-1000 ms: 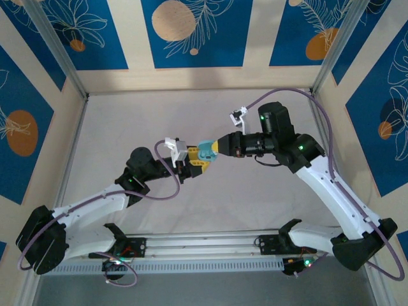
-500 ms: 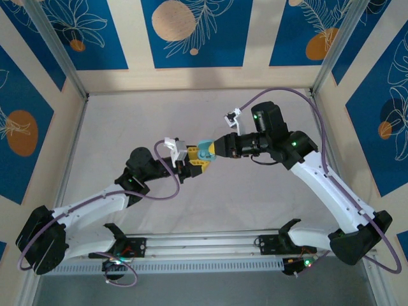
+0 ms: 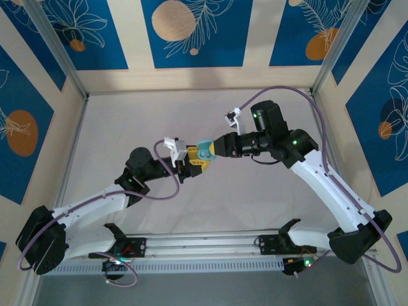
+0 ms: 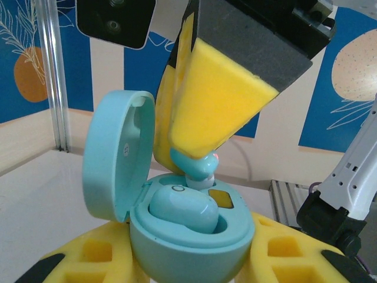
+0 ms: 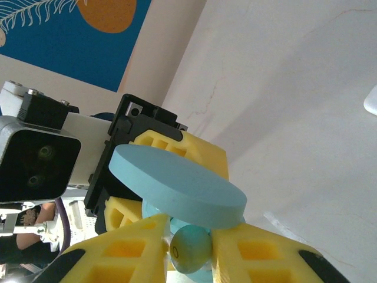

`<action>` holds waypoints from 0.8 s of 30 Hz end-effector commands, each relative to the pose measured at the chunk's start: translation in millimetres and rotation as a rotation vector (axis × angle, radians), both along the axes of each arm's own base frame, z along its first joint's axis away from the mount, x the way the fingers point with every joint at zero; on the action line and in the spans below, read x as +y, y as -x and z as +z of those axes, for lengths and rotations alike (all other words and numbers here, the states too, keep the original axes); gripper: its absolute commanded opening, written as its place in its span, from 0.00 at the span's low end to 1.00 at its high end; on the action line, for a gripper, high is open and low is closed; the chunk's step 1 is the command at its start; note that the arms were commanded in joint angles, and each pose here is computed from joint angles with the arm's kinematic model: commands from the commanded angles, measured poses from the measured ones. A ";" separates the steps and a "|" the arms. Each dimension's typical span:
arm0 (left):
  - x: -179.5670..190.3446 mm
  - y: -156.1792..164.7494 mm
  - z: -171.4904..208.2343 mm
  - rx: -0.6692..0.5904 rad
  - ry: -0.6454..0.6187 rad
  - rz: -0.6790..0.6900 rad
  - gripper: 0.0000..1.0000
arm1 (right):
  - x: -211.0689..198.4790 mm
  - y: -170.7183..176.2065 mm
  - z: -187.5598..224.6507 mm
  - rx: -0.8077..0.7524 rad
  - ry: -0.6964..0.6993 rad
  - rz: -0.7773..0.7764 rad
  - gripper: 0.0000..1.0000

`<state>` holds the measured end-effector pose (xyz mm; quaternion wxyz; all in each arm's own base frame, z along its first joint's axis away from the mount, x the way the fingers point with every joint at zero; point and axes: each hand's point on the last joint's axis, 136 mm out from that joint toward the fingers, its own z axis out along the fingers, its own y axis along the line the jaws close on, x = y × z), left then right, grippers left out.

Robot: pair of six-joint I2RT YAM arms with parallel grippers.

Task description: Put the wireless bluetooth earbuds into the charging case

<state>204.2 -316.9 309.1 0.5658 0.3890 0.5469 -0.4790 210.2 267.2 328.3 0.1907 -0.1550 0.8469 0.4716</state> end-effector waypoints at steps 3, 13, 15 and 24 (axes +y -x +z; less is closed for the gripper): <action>2.7 10.3 32.4 -0.075 0.075 -0.020 0.33 | -2.0 0.8 2.4 -0.006 0.023 -0.007 0.27; 3.4 9.6 33.3 -0.077 0.073 -0.014 0.33 | -8.4 1.5 11.8 -0.037 0.024 -0.039 0.34; 3.6 9.6 33.0 -0.078 0.071 -0.012 0.33 | -10.9 1.4 15.5 -0.051 0.019 -0.050 0.36; 2.4 7.8 27.1 -0.074 0.051 -0.008 0.33 | -25.5 -4.8 35.7 -0.134 -0.021 -0.152 0.45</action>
